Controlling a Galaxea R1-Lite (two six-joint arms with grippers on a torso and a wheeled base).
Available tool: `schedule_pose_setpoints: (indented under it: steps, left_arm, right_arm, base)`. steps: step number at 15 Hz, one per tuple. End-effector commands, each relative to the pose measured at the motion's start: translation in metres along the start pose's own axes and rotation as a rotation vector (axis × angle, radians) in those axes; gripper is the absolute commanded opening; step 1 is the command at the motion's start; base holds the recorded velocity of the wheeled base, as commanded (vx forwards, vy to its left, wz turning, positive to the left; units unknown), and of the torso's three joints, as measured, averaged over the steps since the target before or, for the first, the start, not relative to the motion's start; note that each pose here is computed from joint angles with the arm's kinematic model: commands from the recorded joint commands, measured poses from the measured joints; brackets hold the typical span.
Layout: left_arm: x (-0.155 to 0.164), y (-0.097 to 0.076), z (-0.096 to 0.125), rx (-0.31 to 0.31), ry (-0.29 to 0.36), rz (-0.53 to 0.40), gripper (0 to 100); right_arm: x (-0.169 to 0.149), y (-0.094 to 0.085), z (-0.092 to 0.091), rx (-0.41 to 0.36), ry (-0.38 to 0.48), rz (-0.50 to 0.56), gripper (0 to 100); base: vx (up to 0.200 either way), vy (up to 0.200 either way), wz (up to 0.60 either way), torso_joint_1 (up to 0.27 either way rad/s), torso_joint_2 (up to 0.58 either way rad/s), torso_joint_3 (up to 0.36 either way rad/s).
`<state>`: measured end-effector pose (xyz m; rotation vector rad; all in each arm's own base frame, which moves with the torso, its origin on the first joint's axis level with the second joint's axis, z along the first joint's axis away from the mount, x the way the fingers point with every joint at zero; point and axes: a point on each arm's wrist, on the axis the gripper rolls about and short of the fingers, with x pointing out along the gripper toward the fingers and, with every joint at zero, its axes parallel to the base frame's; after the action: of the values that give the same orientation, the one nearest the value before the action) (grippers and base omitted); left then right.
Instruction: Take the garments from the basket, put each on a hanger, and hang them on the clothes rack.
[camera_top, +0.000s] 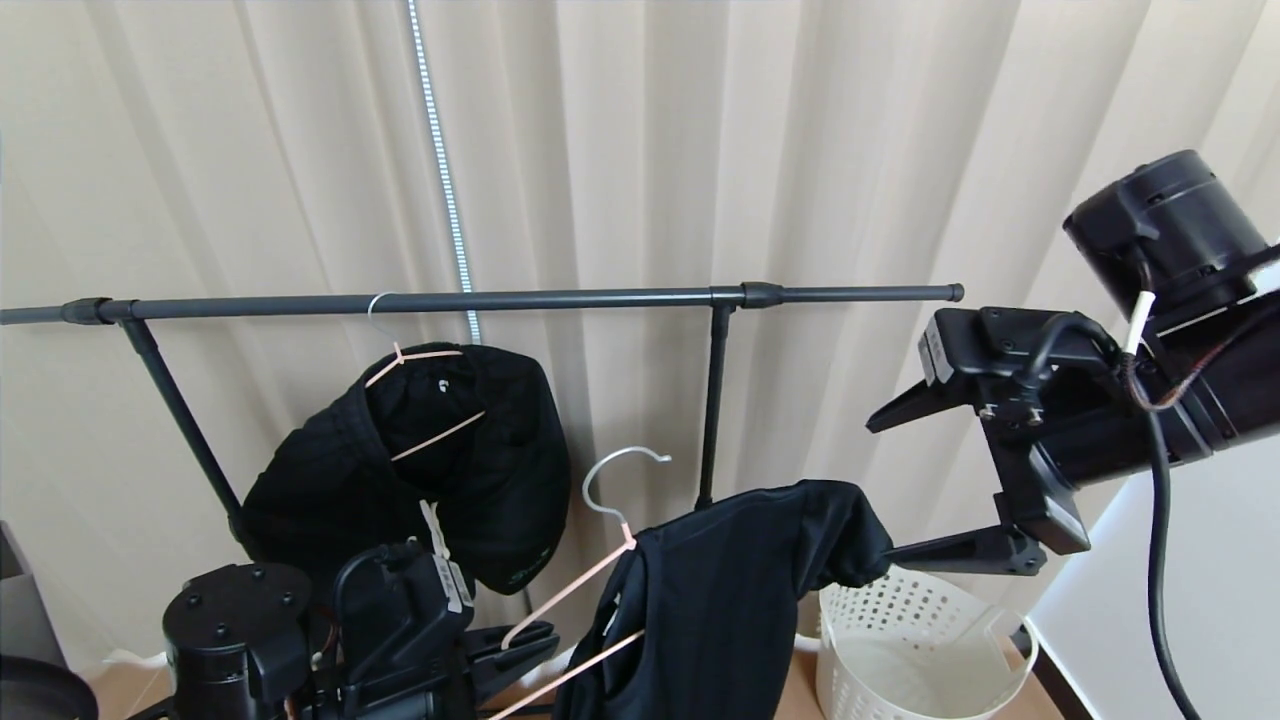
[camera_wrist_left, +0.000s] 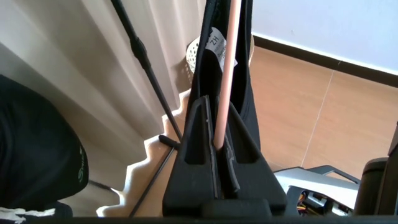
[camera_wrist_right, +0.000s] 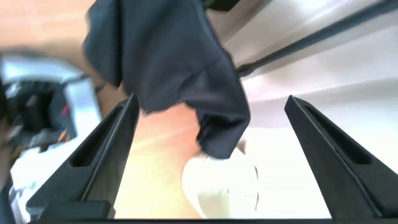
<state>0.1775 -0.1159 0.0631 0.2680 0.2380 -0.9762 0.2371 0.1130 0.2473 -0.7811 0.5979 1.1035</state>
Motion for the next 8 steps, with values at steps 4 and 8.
schedule_pose_setpoints:
  steps: [4,8]
  left_arm:
    - [-0.002,-0.004,0.002,0.018,-0.031,-0.007,0]
    - [-0.003,-0.011,0.003,0.031,-0.045,-0.034,0]
  right_arm:
    - [0.046,-0.02,0.011,-0.134,-0.001,0.183,100]
    - [0.059,-0.014,0.026,-0.177,-0.017,0.217,100]
  base:
    - [0.0,0.0,0.0,0.0,0.0,0.0]
    - [0.0,0.0,0.0,0.0,0.0,0.0]
